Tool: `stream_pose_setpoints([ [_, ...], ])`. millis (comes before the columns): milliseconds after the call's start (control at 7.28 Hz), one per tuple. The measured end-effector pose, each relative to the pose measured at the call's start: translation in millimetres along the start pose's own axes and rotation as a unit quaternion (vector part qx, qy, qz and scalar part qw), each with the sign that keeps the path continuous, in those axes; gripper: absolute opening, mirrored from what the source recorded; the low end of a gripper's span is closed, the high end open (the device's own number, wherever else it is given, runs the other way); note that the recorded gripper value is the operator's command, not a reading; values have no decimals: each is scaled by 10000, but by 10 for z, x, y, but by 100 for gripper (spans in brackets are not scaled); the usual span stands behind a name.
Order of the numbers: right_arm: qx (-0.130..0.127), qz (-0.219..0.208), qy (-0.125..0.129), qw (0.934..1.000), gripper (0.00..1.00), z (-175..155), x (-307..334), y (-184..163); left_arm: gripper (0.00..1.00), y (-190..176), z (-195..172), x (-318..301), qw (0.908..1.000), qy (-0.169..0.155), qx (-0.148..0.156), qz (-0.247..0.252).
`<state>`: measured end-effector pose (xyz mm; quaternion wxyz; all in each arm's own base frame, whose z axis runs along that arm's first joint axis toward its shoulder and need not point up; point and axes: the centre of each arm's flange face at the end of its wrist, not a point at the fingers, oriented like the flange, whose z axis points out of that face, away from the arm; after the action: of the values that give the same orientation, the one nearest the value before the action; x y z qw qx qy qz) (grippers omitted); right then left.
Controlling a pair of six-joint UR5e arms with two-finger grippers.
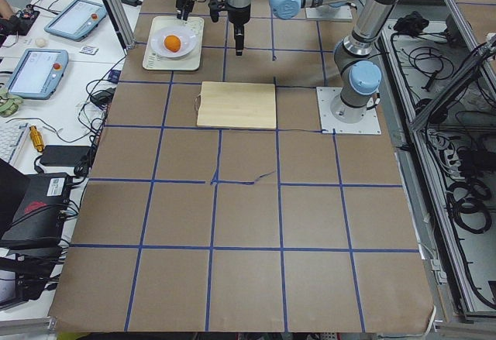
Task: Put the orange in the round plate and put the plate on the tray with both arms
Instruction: 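Set the bowl down on the tray, release, and raise the right gripper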
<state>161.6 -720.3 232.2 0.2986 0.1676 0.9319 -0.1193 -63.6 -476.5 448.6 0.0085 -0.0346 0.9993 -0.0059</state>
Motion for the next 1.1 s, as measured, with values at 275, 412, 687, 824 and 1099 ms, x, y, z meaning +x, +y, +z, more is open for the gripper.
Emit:
stream_pose_setpoints([
  [275,210,-872,987,9911,100,-715,-304,-3,100,2,-3,-4,10000,-1,-3,-5],
  [412,183,-1319,1634,9775,100,-1152,-495,103,100,2,-3,-5,10000,-1,-3,-5],
  [687,-234,-1850,2669,9455,100,-1866,-972,711,100,1,-4,-5,10000,1,-1,-6],
  [824,-456,-1951,2960,9339,100,-2169,-1118,1016,100,1,-4,-5,10000,2,0,-6],
  [1099,-667,-1912,3063,9301,100,-2473,-1164,1237,100,1,-3,-5,10000,1,-3,-6],
])
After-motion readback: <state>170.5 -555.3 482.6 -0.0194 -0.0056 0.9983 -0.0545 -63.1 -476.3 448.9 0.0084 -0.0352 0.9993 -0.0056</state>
